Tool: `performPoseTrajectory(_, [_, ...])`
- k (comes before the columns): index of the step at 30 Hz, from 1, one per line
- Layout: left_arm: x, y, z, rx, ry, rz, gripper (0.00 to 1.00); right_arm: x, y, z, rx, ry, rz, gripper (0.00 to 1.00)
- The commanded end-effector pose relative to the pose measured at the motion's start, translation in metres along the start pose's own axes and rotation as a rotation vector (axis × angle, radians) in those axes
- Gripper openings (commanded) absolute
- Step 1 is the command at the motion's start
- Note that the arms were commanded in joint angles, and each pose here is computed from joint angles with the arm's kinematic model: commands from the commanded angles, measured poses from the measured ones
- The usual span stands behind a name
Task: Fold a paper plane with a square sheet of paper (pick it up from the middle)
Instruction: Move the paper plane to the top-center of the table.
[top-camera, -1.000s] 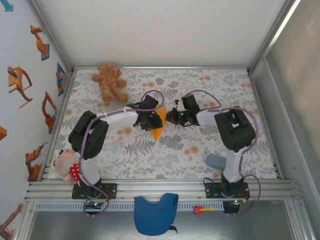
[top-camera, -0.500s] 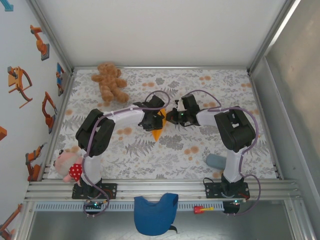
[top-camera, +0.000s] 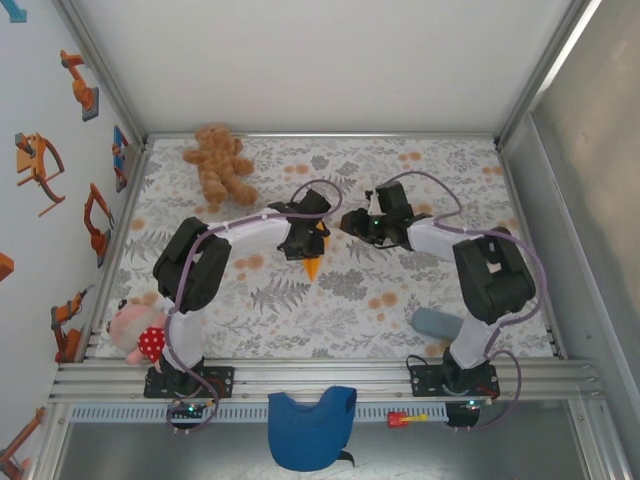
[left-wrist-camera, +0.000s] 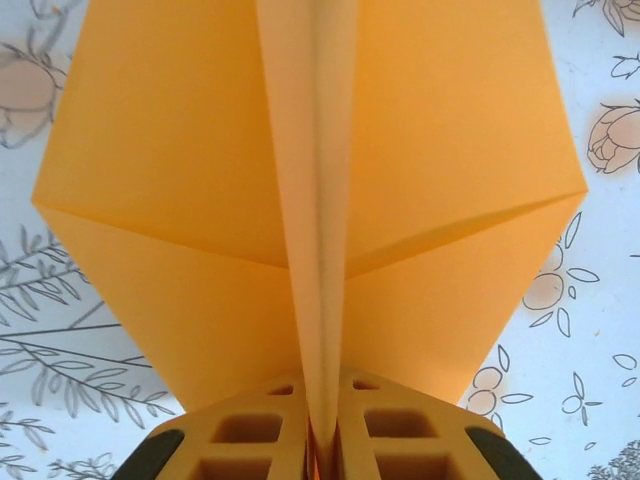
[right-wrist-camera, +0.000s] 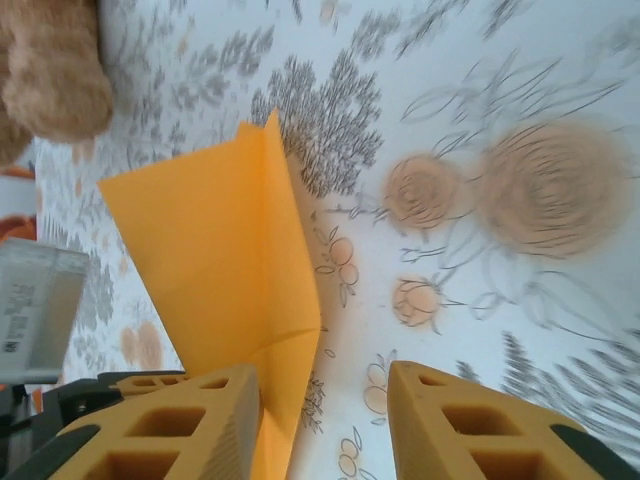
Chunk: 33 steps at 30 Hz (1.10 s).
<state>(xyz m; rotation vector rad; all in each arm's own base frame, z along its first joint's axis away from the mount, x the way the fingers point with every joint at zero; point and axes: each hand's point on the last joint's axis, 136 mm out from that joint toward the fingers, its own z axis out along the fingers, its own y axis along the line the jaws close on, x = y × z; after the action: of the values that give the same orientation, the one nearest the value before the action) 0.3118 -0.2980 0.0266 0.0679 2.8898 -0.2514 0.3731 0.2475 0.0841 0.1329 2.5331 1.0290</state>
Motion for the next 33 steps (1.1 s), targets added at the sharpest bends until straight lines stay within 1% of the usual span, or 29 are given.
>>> performPoseTrajectory(1, [-0.02, 0.003, -0.025, -0.023, -0.067, 0.055, 0.11, -0.015, -0.019, -0.033, 0.155, -0.107, -0.05, 0.41])
performPoseTrajectory(5, [-0.039, 0.008, -0.031, -0.034, -0.089, 0.069, 0.08, -0.026, -0.024, -0.059, 0.222, -0.185, -0.076, 0.41])
performPoseTrajectory(8, [-0.058, 0.009, -0.033, -0.026, -0.118, 0.08, 0.08, -0.028, -0.03, -0.07, 0.255, -0.219, -0.076, 0.41])
performPoseTrajectory(12, [-0.083, 0.01, -0.028, -0.02, -0.133, 0.086, 0.08, -0.027, -0.037, -0.074, 0.276, -0.226, -0.069, 0.41])
performPoseTrajectory(14, [-0.094, 0.011, -0.025, -0.009, -0.144, 0.083, 0.08, -0.026, -0.039, -0.075, 0.284, -0.226, -0.069, 0.39])
performPoseTrajectory(17, [-0.107, 0.013, -0.017, -0.017, -0.16, 0.087, 0.08, -0.024, -0.044, -0.081, 0.308, -0.253, -0.065, 0.39])
performPoseTrajectory(22, [-0.126, 0.008, -0.003, 0.006, -0.164, 0.099, 0.09, -0.022, -0.047, -0.08, 0.323, -0.234, -0.071, 0.39])
performPoseTrajectory(29, [-0.141, 0.009, 0.021, -0.029, -0.144, 0.118, 0.09, -0.021, -0.047, -0.073, 0.311, -0.208, -0.062, 0.38])
performPoseTrajectory(31, [-0.143, 0.008, 0.027, -0.035, -0.137, 0.12, 0.1, -0.02, -0.047, -0.073, 0.311, -0.206, -0.062, 0.39])
performPoseTrajectory(33, [-0.144, 0.009, 0.031, -0.047, -0.132, 0.118, 0.14, -0.019, -0.047, -0.073, 0.309, -0.203, -0.063, 0.39])
